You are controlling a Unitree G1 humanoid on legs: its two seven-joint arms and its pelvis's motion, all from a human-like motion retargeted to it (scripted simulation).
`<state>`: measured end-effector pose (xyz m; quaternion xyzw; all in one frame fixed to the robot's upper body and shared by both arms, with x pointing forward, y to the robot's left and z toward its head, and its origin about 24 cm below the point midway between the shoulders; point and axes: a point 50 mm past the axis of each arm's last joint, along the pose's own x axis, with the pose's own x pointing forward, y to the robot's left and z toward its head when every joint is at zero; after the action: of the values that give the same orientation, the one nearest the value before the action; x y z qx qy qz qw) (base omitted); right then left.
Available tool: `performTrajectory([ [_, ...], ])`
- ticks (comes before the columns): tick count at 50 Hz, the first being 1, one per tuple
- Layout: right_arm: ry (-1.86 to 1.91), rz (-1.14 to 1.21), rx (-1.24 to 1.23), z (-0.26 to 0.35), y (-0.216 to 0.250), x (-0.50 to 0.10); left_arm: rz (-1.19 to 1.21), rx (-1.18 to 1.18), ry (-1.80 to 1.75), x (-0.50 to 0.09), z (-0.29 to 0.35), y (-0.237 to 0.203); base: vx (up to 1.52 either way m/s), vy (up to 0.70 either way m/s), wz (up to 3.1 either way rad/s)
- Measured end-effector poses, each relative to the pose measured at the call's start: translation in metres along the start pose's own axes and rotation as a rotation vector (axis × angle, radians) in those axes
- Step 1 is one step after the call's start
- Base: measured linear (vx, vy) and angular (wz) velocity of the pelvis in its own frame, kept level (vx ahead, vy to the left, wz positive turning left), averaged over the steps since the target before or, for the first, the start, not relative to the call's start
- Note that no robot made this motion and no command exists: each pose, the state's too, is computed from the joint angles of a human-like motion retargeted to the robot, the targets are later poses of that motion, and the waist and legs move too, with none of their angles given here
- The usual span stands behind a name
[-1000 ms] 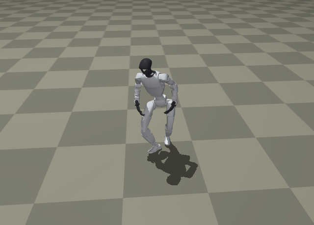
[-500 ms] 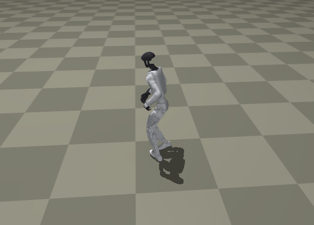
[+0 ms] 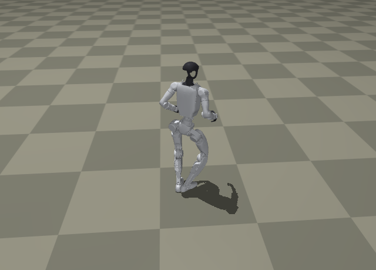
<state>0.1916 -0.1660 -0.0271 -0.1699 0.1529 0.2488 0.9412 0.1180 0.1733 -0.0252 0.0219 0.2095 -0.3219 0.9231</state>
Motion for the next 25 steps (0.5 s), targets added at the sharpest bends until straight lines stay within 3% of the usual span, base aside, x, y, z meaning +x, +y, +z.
performTrajectory([
  [15,-0.193,-0.11,0.08,0.036,-0.018,0.014,0.142,-0.22,0.139,-0.035,-0.048,-0.007,-0.04,-0.18,-2.92],
  [25,-0.068,-0.117,0.039,0.013,-0.036,0.009,-0.062,-0.606,0.104,-0.02,-0.065,-0.047,0.07,-0.03,-3.26],
])
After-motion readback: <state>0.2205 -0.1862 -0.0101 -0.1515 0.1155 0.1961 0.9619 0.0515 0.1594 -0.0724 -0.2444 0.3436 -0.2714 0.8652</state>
